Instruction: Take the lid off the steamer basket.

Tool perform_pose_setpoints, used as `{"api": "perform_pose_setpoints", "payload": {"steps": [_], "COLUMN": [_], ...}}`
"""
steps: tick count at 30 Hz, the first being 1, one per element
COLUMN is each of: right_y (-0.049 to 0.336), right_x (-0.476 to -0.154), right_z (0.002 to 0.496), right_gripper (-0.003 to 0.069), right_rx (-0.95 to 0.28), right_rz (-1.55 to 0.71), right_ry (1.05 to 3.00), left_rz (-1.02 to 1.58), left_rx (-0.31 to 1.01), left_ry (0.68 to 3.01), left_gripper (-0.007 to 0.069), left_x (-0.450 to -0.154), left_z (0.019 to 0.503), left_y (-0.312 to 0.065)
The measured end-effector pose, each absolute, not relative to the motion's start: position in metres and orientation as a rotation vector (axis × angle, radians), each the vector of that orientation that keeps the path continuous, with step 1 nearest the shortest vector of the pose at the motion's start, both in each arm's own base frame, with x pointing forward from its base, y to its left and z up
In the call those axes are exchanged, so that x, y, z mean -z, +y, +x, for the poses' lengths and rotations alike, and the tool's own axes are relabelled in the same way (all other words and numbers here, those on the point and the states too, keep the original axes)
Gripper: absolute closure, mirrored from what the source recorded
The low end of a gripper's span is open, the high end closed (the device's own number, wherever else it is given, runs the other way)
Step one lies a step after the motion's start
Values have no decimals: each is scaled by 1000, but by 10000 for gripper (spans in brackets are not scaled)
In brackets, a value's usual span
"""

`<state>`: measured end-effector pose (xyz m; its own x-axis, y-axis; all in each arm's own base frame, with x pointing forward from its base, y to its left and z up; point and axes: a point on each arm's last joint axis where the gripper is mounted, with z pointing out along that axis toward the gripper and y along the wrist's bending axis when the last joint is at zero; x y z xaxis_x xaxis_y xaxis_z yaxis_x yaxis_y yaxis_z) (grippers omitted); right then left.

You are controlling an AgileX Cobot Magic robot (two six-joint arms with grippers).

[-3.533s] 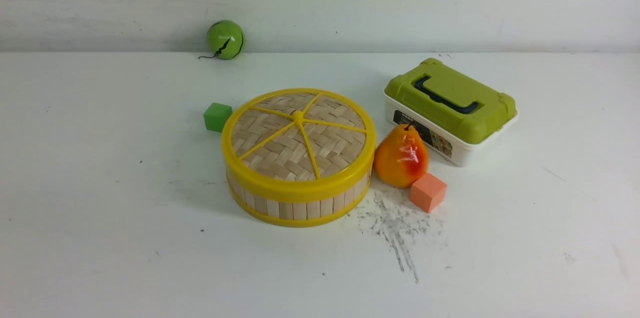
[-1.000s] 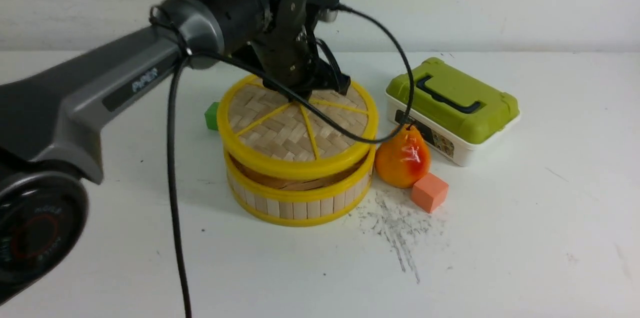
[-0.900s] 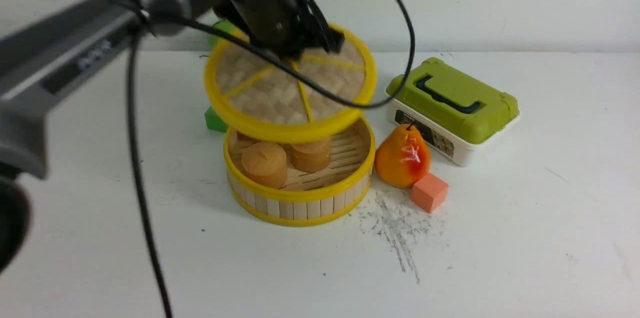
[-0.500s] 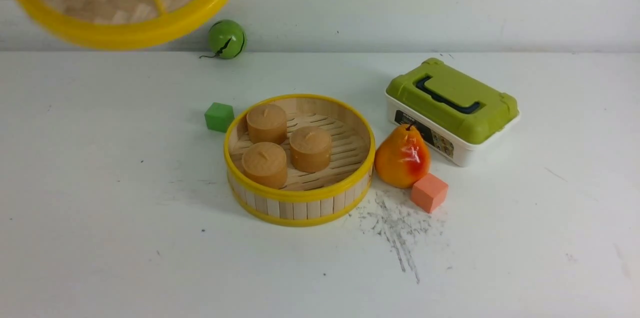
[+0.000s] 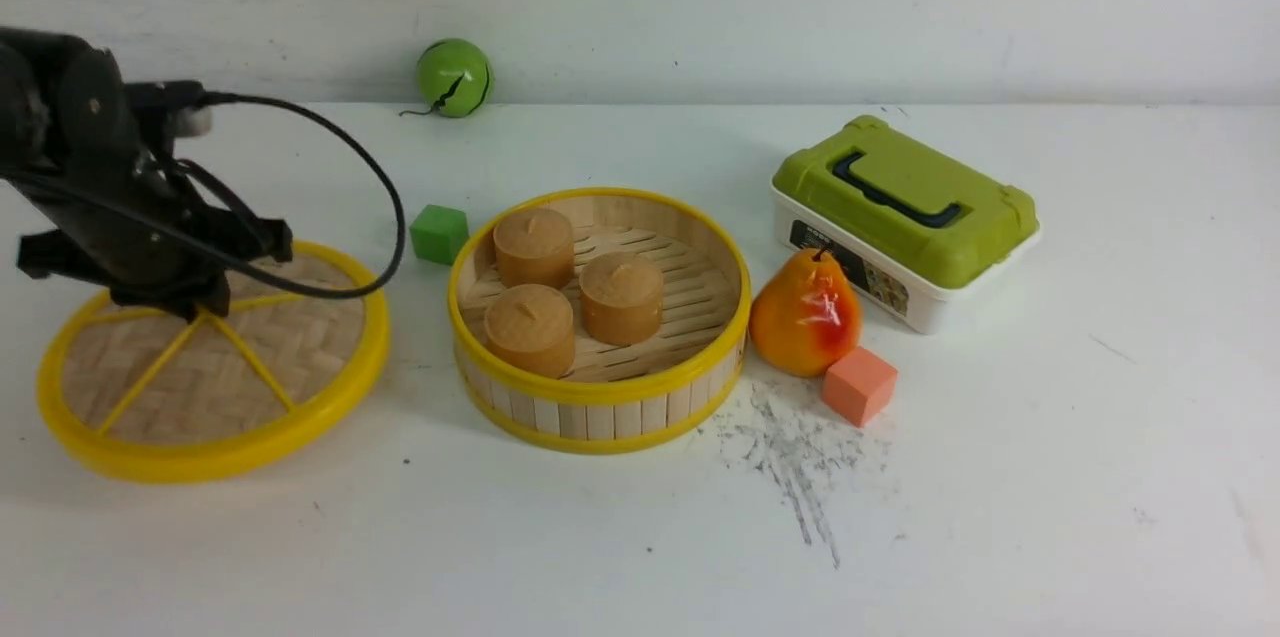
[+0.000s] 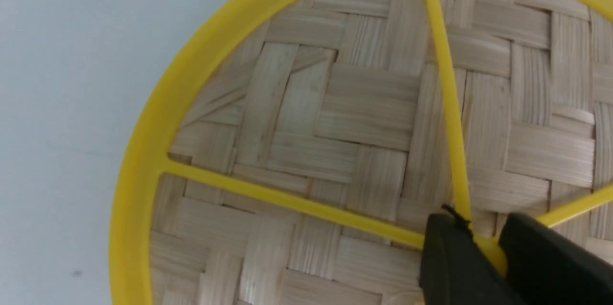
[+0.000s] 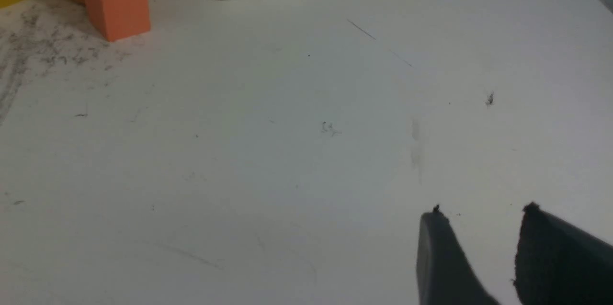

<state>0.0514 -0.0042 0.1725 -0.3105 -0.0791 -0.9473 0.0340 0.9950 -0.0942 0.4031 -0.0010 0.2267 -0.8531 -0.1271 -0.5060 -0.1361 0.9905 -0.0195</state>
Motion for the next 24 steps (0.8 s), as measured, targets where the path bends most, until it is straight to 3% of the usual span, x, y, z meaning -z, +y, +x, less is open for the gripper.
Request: {"api": "perform_pose_setpoints", "payload": {"steps": [7, 11, 15, 17, 19, 22, 23, 24], "right_y": [-4, -4, -4, -4, -4, -4, -4, -4], "right_x": [-173, -173, -173, -173, -173, -173, -173, -173], "right_z": [51, 51, 51, 51, 51, 51, 51, 51], "right_gripper": [419, 419, 419, 419, 419, 419, 419, 419], "right_rx": [112, 112, 112, 112, 112, 112, 112, 112], "right_rz": [-32, -32, -32, -32, -32, -32, -32, -32], "right_ry": [1883, 1883, 1883, 1883, 1883, 1883, 1883, 1883], "left_rz": [-171, -177, -215, -243, -238, -160, -155, -96], "left_rx": [30, 45, 87, 117, 129, 208, 213, 246], "left_ry": [2618, 2594, 2591, 2599, 2588, 2428, 2415, 2295], "left_gripper": [512, 446, 330, 294, 305, 459, 470, 569], "left_x": [-199, -199, -204, -222, -235, -315, -320, -362], "left_z": [414, 417, 416, 411, 408, 381, 378, 356], "left_y": [-17, -18, -20, -22, -22, -26, -26, -28]}}
